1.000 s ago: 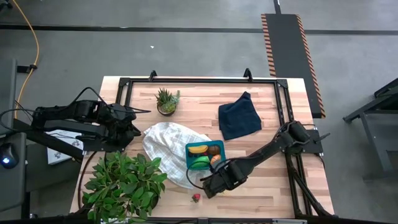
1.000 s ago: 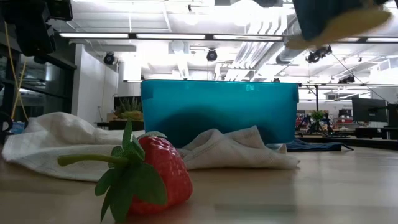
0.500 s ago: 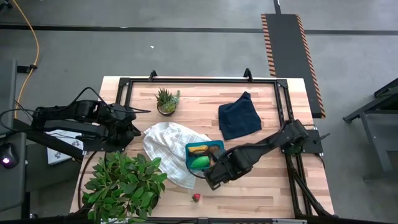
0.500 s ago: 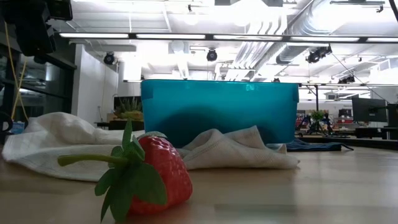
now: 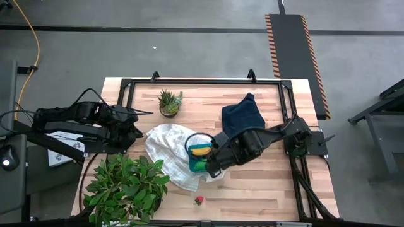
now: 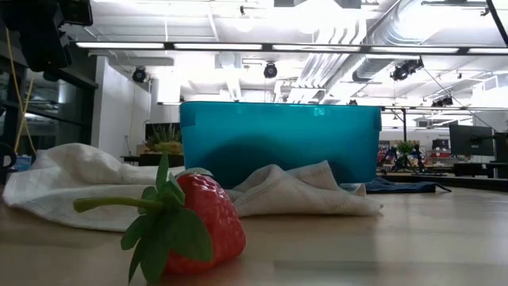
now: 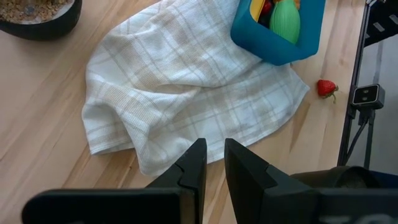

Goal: Pick and placing Produce into tupperware
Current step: Put the yellow corn into the blue bin

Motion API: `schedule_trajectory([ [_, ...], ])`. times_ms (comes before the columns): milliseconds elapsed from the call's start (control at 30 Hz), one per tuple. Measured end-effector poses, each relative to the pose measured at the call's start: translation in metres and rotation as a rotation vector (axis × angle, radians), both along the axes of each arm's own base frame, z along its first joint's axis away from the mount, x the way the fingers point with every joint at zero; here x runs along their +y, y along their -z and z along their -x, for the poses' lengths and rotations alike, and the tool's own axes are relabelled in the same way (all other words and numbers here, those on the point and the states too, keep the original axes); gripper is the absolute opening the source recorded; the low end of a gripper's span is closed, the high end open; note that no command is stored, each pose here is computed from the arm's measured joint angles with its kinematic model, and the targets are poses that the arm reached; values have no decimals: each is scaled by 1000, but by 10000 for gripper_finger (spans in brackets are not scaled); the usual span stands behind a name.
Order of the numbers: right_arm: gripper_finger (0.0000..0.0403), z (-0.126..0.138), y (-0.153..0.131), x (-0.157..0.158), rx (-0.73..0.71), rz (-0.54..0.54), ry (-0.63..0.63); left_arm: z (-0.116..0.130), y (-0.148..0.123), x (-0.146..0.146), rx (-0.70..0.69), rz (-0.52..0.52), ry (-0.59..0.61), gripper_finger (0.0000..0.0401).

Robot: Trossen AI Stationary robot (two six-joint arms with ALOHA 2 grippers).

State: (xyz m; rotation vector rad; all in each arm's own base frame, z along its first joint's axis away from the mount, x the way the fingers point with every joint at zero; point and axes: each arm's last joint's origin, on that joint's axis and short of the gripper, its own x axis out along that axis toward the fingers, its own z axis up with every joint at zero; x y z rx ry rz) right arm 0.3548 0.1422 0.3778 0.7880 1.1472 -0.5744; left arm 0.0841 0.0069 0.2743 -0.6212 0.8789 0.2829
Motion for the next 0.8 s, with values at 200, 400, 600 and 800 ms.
schedule_trajectory([
  [200,19,-7,-8,-31,-31,74,-59,0,0,0,-6,0,0,46],
  [400,19,-8,-19,-73,-43,156,-151,0,0,0,-6,0,0,46],
  [600,19,2,-35,-119,-64,242,-255,0,0,0,-6,0,-1,46],
  [800,19,14,-49,-157,-61,350,-414,0,0,0,-6,6,-9,46],
])
